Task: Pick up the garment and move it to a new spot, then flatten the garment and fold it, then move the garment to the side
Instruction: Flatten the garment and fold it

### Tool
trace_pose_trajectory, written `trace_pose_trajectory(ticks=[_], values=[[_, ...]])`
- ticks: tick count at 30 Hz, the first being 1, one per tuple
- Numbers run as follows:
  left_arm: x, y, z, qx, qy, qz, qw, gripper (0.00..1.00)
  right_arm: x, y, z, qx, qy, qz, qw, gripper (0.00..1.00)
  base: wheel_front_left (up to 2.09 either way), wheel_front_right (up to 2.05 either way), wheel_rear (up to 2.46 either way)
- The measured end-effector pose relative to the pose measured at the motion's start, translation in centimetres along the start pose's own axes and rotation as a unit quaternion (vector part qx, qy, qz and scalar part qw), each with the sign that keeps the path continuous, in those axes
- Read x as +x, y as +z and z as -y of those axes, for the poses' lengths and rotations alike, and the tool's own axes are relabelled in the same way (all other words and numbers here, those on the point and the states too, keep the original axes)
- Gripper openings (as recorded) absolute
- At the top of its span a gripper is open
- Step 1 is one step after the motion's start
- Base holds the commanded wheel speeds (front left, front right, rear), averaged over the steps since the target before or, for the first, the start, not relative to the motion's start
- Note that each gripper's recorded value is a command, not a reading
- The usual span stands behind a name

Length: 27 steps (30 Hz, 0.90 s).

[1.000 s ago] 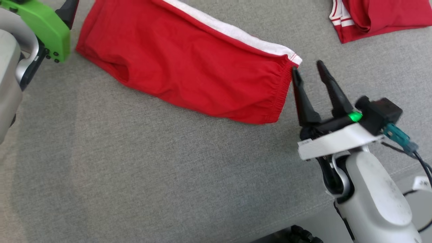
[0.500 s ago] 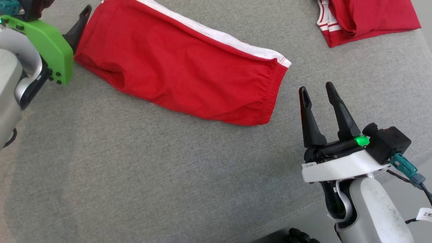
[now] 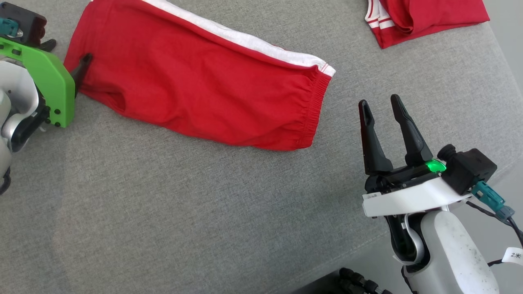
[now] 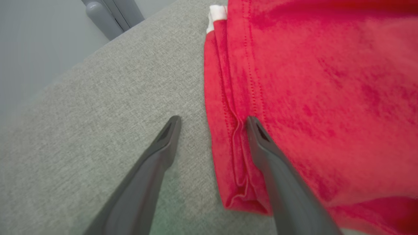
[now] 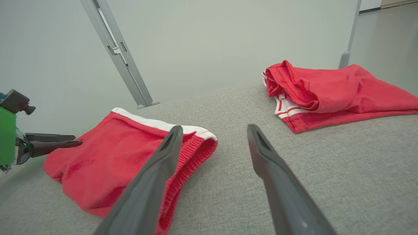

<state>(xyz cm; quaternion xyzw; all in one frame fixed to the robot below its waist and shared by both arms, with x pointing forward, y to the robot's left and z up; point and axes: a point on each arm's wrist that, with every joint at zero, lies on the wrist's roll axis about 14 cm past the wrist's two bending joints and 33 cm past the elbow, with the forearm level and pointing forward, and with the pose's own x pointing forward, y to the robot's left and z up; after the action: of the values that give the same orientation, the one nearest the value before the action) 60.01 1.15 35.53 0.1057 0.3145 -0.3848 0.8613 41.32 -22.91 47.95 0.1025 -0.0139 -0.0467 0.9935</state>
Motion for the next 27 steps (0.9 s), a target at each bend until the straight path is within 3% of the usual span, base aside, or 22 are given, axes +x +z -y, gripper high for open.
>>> trace_pose_trajectory(ticks=[1, 3, 4, 15, 27], values=[[-0.1, 0.1, 0.1, 0.0, -0.002, -0.001, 1.0, 0.89, 0.0, 0.1, 0.0, 0.0, 0.0, 0.001, 1.0, 1.0, 0.0, 0.0, 0.0], [-0.3, 0.1, 0.3, -0.001, -0.005, -0.006, 1.0, 0.18, 0.0, 0.2, 0.1, 0.0, -0.001, 0.003, 1.0, 1.0, 0.0, 0.0, 0.0], [-0.3, 0.1, 0.5, -0.001, -0.007, -0.008, 1.0, 0.0, 0.0, 0.2, 0.0, 0.001, -0.001, 0.003, 1.0, 1.0, 0.0, 0.0, 0.0], [-2.2, 1.1, 1.9, -0.019, -0.02, 0.002, 1.0, 0.0, 0.2, 0.7, -0.9, 0.005, 0.014, 0.011, 1.0, 1.0, 0.0, 0.0, 0.0], [-7.8, 0.6, 5.3, -0.022, -0.031, 0.044, 0.998, 0.0, -2.2, 1.7, -0.6, 0.015, 0.004, 0.022, 1.0, 1.0, 0.0, 0.0, 0.0]])
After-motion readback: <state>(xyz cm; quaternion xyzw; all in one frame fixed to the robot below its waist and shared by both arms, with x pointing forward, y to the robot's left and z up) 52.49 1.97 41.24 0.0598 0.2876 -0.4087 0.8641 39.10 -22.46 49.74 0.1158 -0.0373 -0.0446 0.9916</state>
